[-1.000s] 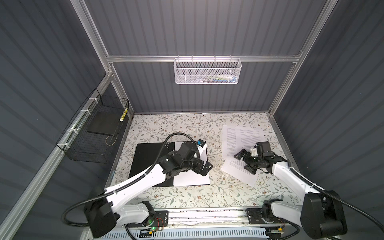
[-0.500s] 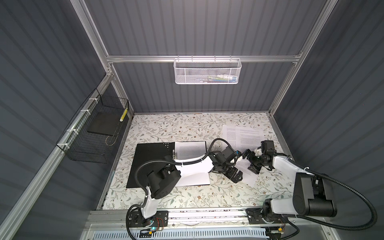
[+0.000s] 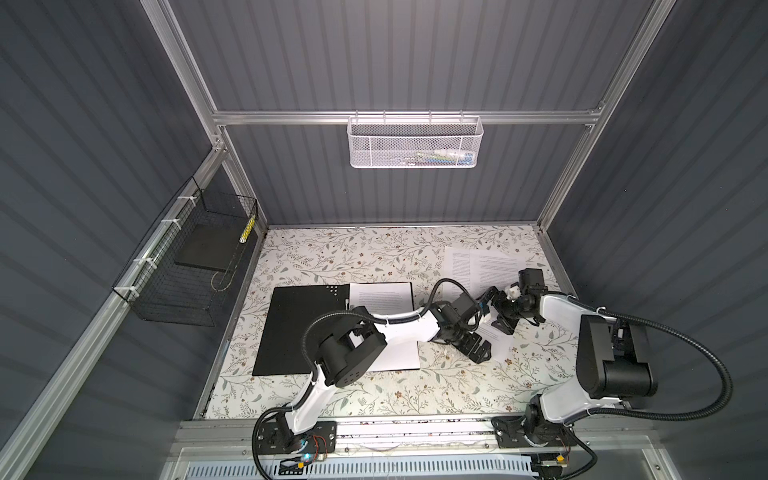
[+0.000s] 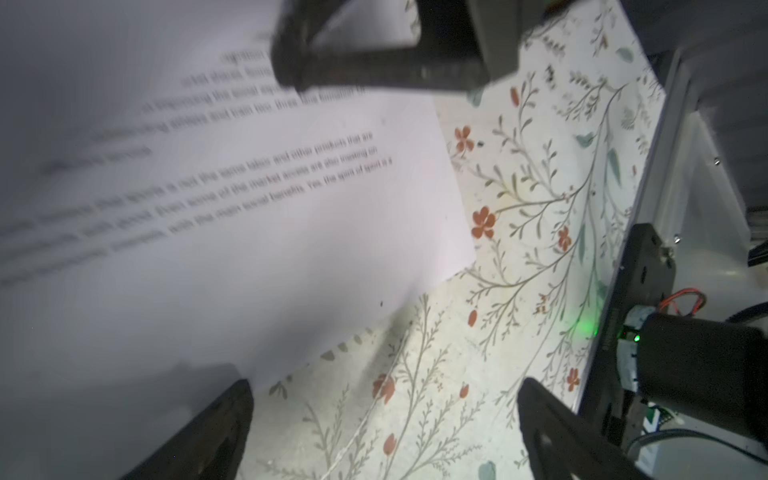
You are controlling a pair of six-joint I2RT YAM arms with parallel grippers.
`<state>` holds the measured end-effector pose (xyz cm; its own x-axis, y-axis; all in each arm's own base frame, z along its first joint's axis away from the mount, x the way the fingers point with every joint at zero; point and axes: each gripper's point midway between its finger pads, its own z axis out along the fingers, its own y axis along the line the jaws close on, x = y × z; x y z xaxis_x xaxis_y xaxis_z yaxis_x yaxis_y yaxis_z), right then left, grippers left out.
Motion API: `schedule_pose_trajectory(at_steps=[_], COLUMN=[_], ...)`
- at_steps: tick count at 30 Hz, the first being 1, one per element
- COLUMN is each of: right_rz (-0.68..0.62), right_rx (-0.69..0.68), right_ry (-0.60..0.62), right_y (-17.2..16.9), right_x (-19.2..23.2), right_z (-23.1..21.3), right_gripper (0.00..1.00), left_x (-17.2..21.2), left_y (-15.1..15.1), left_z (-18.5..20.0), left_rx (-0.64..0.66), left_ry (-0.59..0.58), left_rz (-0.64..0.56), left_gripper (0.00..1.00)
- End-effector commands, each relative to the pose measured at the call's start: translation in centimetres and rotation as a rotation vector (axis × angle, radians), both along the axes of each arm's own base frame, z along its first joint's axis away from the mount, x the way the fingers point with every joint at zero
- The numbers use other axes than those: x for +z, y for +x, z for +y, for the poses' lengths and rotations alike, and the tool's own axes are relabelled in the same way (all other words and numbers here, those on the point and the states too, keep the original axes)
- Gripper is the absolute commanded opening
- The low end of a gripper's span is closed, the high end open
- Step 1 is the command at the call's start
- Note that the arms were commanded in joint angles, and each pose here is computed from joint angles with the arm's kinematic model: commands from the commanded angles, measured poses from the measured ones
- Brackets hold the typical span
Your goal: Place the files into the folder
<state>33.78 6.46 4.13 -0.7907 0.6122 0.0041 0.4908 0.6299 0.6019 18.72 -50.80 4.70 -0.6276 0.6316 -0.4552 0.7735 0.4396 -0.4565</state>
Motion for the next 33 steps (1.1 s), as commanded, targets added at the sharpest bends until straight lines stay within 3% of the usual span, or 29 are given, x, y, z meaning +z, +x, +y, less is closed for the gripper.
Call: schedule_pose_trajectory(at_steps=[1, 6, 12, 15, 23, 33], right_rz=[-0.001, 0.003, 0.018, 0.021, -0.032, -0.033], right_rx=[-0.001, -0.019, -0.029, -0.013, -0.008, -0.103], right_ry=[0.01, 0.013, 0.054, 0.033, 0.027, -0.025], right_y=[1.7, 3.0, 0.3, -0.5, -1.8, -4.8], right_x=[0.2, 0.5, -0.7, -0.6, 1.8, 2.5], right_z=[0.0, -0.2, 0.5, 0.3, 0.0, -3.9], right_gripper=[0.99, 0.99, 0.99, 0.99, 0.99, 0.99], left_x=[-3.9, -4.0, 3.5, 5.4, 2.1, -1.2], left_y=[-2.3, -2.6, -2.0, -1.0, 2.4, 2.2], left_z=[2.4, 3.3, 1.5, 0.7, -1.3, -1.8], left_rx=[-0.024, -0.017, -0.015, -0.003, 0.018, -0.001], left_ry=[0.103, 0.11, -0.047, -0.081, 0.014, 0.044], left_rz=[0.088, 0.085, 0.04, -0.012, -0.072, -0.029], left_gripper=[1.0, 1.0, 1.0, 1.0, 1.0, 1.0])
